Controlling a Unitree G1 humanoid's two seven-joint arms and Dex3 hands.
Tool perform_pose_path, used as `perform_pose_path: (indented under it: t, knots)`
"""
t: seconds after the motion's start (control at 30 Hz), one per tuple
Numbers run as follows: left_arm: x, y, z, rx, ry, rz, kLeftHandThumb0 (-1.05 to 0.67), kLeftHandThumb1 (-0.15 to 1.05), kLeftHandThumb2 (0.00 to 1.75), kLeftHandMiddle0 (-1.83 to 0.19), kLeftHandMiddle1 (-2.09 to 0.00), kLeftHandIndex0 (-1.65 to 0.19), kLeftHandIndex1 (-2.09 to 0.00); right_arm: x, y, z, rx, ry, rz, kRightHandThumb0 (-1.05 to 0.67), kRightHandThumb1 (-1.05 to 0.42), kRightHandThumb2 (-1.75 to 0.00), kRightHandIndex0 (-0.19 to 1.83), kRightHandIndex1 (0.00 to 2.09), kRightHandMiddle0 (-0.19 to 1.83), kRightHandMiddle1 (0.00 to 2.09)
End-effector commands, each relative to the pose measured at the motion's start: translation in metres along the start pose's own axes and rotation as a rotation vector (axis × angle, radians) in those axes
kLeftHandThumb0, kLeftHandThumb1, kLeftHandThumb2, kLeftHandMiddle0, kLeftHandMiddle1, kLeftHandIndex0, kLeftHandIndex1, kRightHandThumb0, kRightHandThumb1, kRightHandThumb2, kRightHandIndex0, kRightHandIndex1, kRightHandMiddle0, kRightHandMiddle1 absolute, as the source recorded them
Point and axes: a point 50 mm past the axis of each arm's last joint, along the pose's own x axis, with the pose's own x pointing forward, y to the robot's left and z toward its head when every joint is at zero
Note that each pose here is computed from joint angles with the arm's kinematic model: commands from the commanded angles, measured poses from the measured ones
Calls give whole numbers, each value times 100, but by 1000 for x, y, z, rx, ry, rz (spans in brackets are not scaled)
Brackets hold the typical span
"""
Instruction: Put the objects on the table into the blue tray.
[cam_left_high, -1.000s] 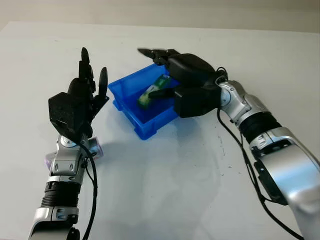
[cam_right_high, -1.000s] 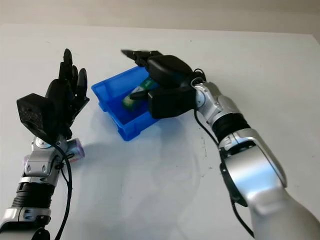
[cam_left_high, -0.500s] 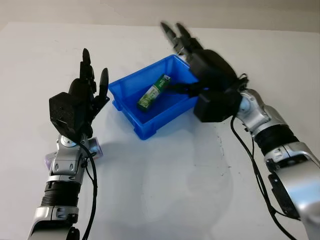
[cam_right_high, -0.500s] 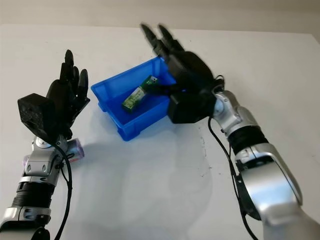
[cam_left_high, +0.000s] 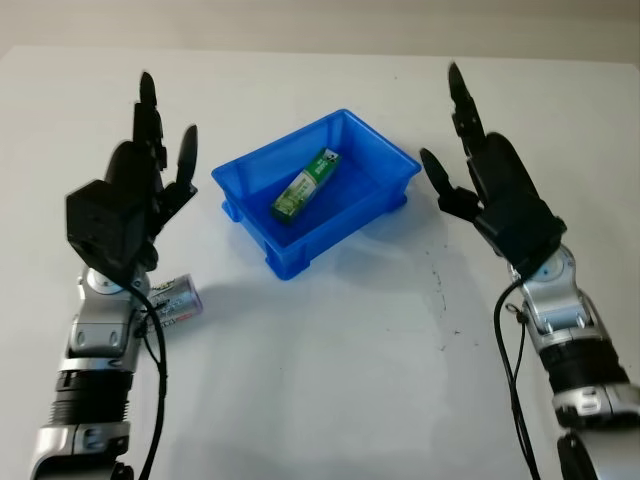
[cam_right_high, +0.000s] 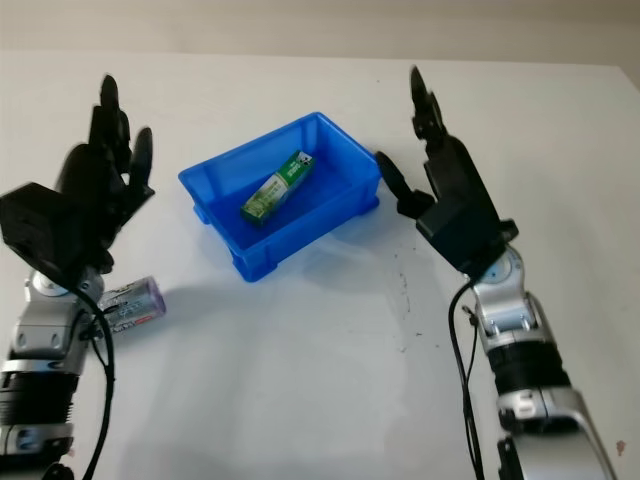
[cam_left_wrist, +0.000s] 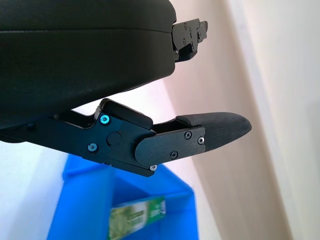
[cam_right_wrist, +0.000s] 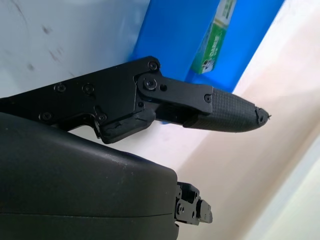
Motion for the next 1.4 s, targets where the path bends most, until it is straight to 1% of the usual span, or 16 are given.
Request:
perform_pose_path:
  t: [0.0,0.17,0.2,0.27,0.37,0.47,0.53,0.6,0.7,0.77,0.83,0.87,1.0,1.17,1.2,1.37]
  knots:
    - [-4,7,9,41,-39,6,-75,105,62,19,0,19,0,-8,-1,1,59,18,-20,-79,-105,-68,-19,0,-19,0]
    - [-13,16,22,126,-82,-3,-74,105,60,19,-2,18,-2,-20,4,-3,124,98,-21,-77,-105,-68,-19,0,-19,0]
    - [-17,19,25,165,-89,-10,-73,105,59,19,-2,18,-2,-21,5,-4,127,114,-19,-78,-105,-68,-19,0,-19,0]
    - [-24,25,30,281,-76,-16,-75,105,57,17,-4,16,-4,-23,7,-7,146,140,-15,-80,-105,-68,-19,0,-19,0]
    - [-37,35,43,417,-7,-47,-82,105,49,12,-6,13,-5,-23,9,-9,166,158,-12,-81,-105,-68,-19,0,-19,0]
    - [-51,44,60,594,96,-97,-90,105,40,2,-8,7,-8,-23,9,-11,177,162,-13,-81,-105,-68,-19,0,-19,0]
    - [-60,48,71,655,143,-141,-90,105,34,0,-8,4,-8,-22,9,-12,189,162,-9,-82,-105,-68,-19,0,-19,0]
    - [-69,50,79,690,188,-176,-85,105,19,-1,-6,1,-8,-22,9,-13,190,159,-9,-83,-105,-68,-19,0,-19,0]
    - [-82,48,86,748,268,-234,-85,104,9,1,-5,2,-6,-22,9,-14,192,159,-10,-86,-105,-67,-19,0,-19,0]
    - [-90,48,87,800,303,-248,-86,103,7,0,-6,1,-6,-21,8,-15,194,154,-13,-86,-105,-66,-19,0,-19,0]
    - [-97,47,90,896,342,-272,-89,104,7,-2,-6,0,-7,-21,6,-14,189,155,-17,-87,-105,-66,-19,0,-19,0]
    - [-99,46,91,934,349,-279,-89,103,6,-4,-7,-2,-7,-21,5,-14,192,153,-21,-87,-105,-66,-19,0,-19,0]
    - [-106,45,83,974,396,-304,-84,101,5,-8,-7,-7,-8,-21,2,-13,221,144,-41,-83,-105,-64,-19,0,-19,0]
    - [-108,37,71,1035,434,-376,-90,101,5,-8,-6,-5,-6,-21,0,-13,240,141,-47,-83,-105,-65,-19,0,-19,0]
    - [-108,36,68,1044,455,-392,-89,100,4,-10,-7,-5,-6,-21,0,-12,245,138,-47,-83,-105,-65,-19,0,-19,0]
    - [-107,32,53,1144,548,-473,-71,92,3,-15,-7,-7,-7,-20,-1,-11,236,113,-49,-81,-105,-66,-19,0,-19,0]
